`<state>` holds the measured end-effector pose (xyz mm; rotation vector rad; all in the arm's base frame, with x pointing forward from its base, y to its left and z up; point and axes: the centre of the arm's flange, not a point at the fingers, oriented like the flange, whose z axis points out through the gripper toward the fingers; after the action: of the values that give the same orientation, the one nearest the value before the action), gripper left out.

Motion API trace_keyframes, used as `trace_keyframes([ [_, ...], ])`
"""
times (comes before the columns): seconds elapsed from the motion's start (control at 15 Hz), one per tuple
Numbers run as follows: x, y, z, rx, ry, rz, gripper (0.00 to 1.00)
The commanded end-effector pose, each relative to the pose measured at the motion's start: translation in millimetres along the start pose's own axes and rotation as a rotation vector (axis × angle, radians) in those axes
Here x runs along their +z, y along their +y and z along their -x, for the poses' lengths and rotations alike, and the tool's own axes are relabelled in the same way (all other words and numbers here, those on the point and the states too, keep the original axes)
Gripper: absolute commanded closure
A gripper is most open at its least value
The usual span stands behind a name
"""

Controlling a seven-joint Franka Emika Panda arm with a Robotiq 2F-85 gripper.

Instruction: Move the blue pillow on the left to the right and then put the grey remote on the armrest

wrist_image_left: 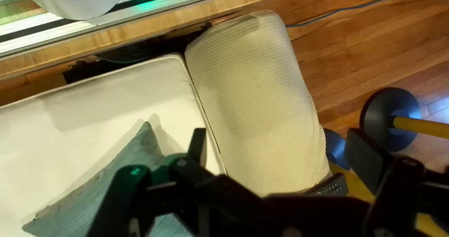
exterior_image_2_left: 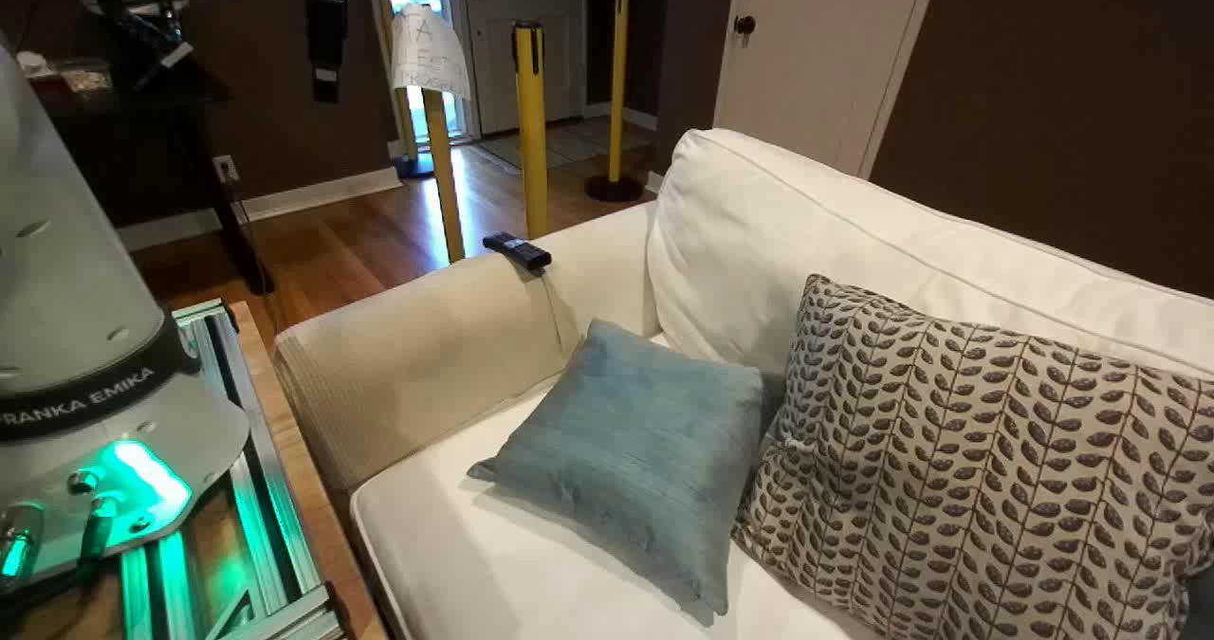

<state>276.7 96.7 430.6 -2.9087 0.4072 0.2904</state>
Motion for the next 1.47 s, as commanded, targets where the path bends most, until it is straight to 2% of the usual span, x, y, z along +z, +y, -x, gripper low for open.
trace_keyframes([
  [0.0, 0.0, 0.0, 0.0, 0.000, 0.000, 0.000, 0.00],
  [0.8, 0.0, 0.0, 0.0, 0.000, 0.000, 0.000, 0.00],
  [1.0, 2.0, 27.6, -24.2, 0.140, 0.009, 0.005, 0.00],
  [1.07, 1.9, 32.6, -28.4, 0.149, 0.016, 0.005, 0.00],
  [1.33, 2.3, 40.9, -39.3, 0.137, 0.050, 0.018, 0.00],
  [1.4, 0.0, 0.0, 0.0, 0.000, 0.000, 0.000, 0.00],
])
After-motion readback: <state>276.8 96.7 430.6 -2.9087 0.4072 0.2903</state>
